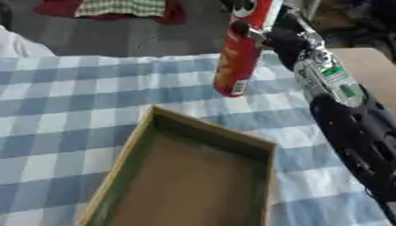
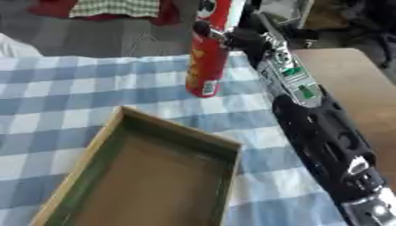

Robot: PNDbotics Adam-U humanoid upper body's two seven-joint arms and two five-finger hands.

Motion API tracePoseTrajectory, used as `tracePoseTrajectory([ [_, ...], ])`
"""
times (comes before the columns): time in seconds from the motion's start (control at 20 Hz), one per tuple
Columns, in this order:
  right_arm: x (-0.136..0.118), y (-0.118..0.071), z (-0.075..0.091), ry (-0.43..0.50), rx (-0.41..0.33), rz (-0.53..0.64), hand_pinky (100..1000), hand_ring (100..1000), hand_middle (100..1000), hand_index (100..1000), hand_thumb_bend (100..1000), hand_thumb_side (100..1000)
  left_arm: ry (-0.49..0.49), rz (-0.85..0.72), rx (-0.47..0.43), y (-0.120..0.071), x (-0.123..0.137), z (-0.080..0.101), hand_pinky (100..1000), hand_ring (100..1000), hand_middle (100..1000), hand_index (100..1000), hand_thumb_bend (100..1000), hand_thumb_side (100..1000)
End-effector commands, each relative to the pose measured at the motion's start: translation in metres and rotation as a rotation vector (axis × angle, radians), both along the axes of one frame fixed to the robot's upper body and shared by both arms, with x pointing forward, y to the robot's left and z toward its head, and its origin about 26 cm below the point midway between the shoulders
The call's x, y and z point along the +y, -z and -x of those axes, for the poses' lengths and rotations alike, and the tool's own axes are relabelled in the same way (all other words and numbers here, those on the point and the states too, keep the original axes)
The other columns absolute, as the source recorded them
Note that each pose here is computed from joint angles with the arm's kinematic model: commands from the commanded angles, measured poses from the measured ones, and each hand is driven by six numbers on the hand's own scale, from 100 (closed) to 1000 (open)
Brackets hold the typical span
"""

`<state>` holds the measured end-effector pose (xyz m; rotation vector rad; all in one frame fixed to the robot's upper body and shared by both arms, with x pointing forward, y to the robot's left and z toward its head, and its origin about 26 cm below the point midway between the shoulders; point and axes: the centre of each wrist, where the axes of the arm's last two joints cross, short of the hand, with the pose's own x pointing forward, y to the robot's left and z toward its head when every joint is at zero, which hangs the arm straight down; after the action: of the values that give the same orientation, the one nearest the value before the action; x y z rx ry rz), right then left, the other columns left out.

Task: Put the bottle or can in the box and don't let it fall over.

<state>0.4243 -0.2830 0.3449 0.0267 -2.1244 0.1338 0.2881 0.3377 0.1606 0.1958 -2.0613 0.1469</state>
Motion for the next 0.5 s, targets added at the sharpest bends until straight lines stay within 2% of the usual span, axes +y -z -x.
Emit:
tracePoseTrajectory([
  [0.05, 0.003, -0.032, 0.026, 0.010, -0.059, 0.000, 793, 332, 256, 125, 234, 100, -0.029, -0.039, -0.016, -0.008, 0.009, 0.005, 1000, 1000, 887, 791, 263, 674],
  [0.15, 0.012, -0.041, 0.042, -0.003, -0.062, -0.022, 786, 334, 260, 128, 278, 100, -0.041, -0.046, -0.007, -0.007, 0.012, 0.007, 1000, 1000, 887, 791, 264, 672],
  [0.35, 0.034, -0.052, 0.077, -0.026, -0.051, -0.054, 779, 336, 262, 129, 297, 100, -0.052, -0.060, 0.016, -0.003, 0.017, 0.009, 1000, 1000, 887, 791, 263, 668],
  [0.4, 0.040, -0.052, 0.084, -0.034, -0.037, -0.058, 774, 338, 264, 130, 443, 100, -0.054, -0.063, 0.022, -0.002, 0.018, 0.010, 1000, 1000, 886, 791, 263, 667],
  [0.45, 0.044, -0.051, 0.091, -0.041, -0.021, -0.065, 774, 338, 265, 131, 317, 100, -0.056, -0.065, 0.028, -0.001, 0.019, 0.011, 1000, 1000, 886, 791, 265, 667],
  [0.5, 0.048, -0.049, 0.097, -0.050, -0.005, -0.077, 773, 338, 265, 131, 335, 100, -0.058, -0.067, 0.036, 0.001, 0.020, 0.012, 1000, 1000, 886, 791, 269, 667],
])
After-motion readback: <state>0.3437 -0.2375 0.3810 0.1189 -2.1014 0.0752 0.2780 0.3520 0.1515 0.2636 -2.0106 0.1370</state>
